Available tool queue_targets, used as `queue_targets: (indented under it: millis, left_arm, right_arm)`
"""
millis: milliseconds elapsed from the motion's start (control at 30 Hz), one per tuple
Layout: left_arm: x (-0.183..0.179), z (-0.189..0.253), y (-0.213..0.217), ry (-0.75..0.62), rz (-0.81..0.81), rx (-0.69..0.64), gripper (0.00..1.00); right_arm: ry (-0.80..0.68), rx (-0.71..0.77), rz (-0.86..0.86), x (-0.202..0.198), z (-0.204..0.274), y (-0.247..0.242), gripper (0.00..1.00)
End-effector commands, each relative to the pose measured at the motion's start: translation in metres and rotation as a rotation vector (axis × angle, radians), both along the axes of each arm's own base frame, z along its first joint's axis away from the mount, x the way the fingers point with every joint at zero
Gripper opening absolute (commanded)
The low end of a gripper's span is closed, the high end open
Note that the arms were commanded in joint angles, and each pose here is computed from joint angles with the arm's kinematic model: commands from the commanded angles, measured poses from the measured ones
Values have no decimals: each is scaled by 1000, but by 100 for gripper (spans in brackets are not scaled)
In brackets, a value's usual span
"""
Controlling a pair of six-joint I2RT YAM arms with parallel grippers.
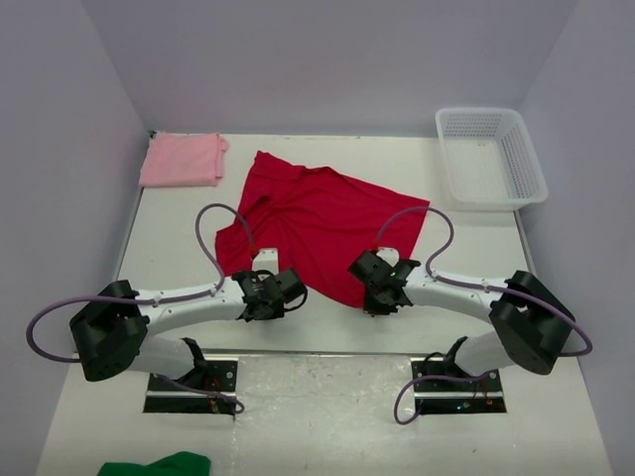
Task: Fold and stack the t-shirts
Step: Flatten out the tshirt
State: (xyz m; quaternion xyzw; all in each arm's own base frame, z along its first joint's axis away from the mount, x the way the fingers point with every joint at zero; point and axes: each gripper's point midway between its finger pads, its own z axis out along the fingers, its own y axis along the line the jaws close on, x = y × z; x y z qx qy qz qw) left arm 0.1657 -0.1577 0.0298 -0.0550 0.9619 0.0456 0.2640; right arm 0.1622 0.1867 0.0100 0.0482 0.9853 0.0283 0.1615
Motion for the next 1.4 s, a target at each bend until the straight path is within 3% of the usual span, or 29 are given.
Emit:
queue_targets:
  millis: [0, 667, 900, 1000, 1167, 1267, 1367]
  left_arm:
    - [-4, -3, -2, -26, 51, -24, 44]
    - [3, -22, -28, -1, -32, -32, 46]
    - [2, -35, -15, 25, -3, 29, 41]
    - [5, -39, -9, 24, 24, 27, 37]
    - [11, -41, 7, 15, 71, 19, 20]
    - [15, -39, 12, 4, 88, 9, 0]
    - [16, -38, 11, 5, 84, 12, 0]
  right_arm:
    - [18, 8, 9, -9, -14, -1, 0]
    - [15, 34, 19, -17, -13, -5, 0]
    - [8, 43, 17, -18, -11, -5, 0]
    - [13, 47, 19, -19, -12, -4, 0]
    - [20, 48, 22, -21, -13, -5, 0]
    - [20, 51, 26, -20, -13, -3, 0]
    - [24, 48, 28, -19, -14, -2, 0]
